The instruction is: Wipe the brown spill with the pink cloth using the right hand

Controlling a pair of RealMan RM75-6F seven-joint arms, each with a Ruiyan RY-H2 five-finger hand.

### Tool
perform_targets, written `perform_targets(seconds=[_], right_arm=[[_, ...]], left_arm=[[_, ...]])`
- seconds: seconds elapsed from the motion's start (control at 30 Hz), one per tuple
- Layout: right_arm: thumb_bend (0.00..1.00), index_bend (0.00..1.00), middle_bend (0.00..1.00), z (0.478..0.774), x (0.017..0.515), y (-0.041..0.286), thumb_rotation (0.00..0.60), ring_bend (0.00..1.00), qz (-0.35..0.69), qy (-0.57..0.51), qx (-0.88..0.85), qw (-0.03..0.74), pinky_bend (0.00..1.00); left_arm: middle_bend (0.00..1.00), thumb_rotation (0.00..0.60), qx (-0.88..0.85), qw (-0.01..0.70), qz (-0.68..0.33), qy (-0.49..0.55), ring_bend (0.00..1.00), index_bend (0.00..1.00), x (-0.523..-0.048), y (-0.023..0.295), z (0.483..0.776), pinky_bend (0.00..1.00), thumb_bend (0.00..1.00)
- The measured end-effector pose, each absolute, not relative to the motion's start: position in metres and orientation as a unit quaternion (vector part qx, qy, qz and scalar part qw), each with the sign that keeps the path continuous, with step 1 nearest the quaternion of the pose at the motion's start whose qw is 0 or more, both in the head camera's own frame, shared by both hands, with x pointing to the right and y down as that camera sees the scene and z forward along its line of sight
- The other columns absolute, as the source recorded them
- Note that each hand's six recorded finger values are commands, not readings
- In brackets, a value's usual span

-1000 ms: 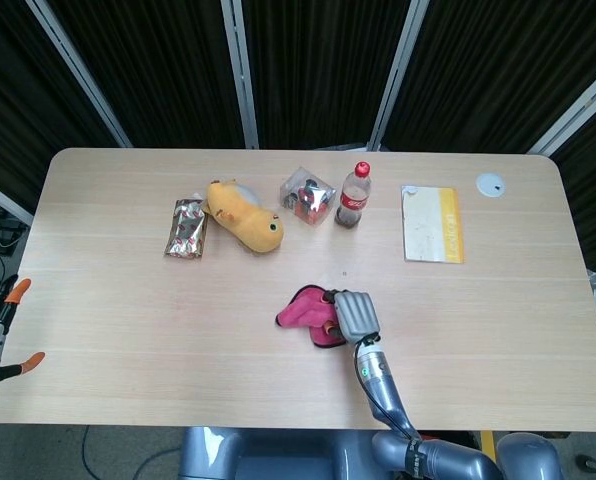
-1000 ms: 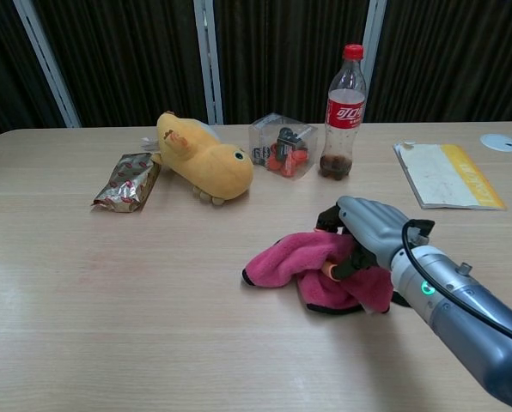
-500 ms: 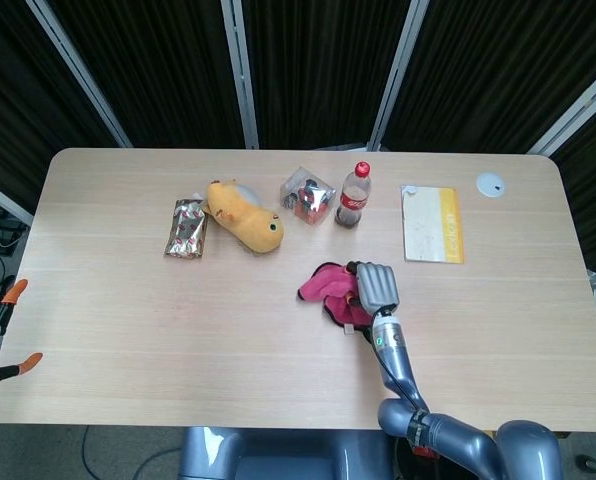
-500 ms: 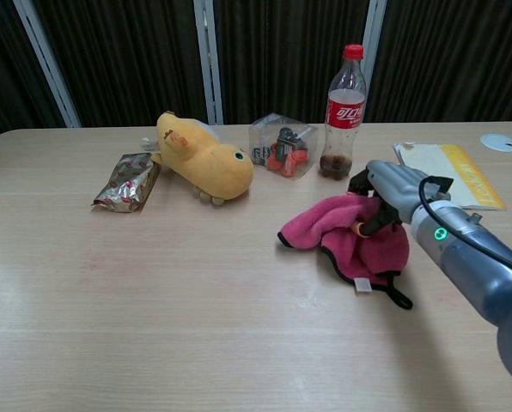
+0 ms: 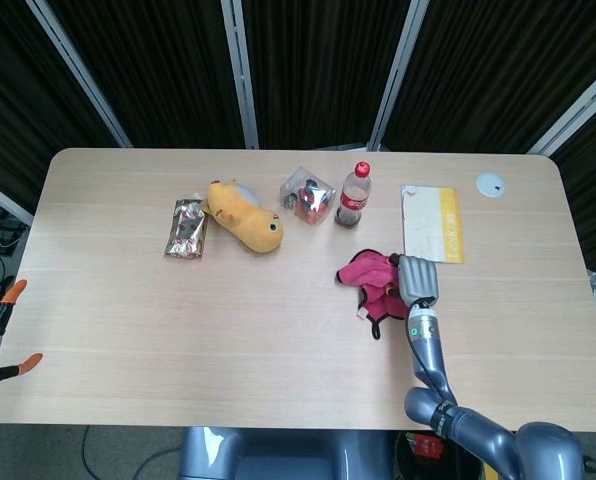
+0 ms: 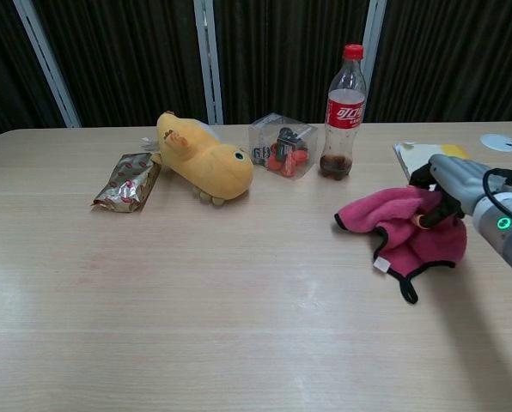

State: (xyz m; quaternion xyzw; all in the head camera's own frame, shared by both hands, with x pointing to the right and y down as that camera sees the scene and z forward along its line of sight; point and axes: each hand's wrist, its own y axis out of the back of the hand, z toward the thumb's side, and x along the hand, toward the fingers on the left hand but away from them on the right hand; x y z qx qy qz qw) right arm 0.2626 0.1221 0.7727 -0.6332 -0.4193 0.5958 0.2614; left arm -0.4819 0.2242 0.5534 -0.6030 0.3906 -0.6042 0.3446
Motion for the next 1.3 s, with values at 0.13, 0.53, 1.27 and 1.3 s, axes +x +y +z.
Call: perform_targets(seconds=[0.13,0.53,1.27,1.3], right_arm=[[0.44,0.72,0.56,0.764,0.284,0.123,0.6,0.51,0.604,-0.429,-0.618,0.263,0.73],[0.44,0.72,0.56,0.72,0.329,0.122,0.6,0.51,0.603,-0.467,-0.589,0.266,0.73],[0.25,0.36,0.25,0.673,0.379,0.147,0.6,0.17,0.613,-0.486,-0.577,0.237,0.48],[0.2,0.24,0.14,0.674,0.379,0.149,0.6,0.07,0.614,-0.482,-0.581,0.231,0.37]], left_arm=[[0.0,0.6,-0.604,0.344,-0.603,0.391,0.0,0.07,-0.481,0.224,0.553,0.0,0.0],[0.0,0.6,-0.609,0.337,-0.602,0.392,0.0,0.07,-0.479,0.224,0.556,0.0,0.0],[0.0,0.6,-0.608,0.334,-0.605,0.391,0.0,0.07,-0.477,0.225,0.558,0.0,0.0],[0.0,0.6,-0.608,0.334,-0.605,0.391,0.0,0.07,-0.477,0.225,0.558,0.0,0.0]])
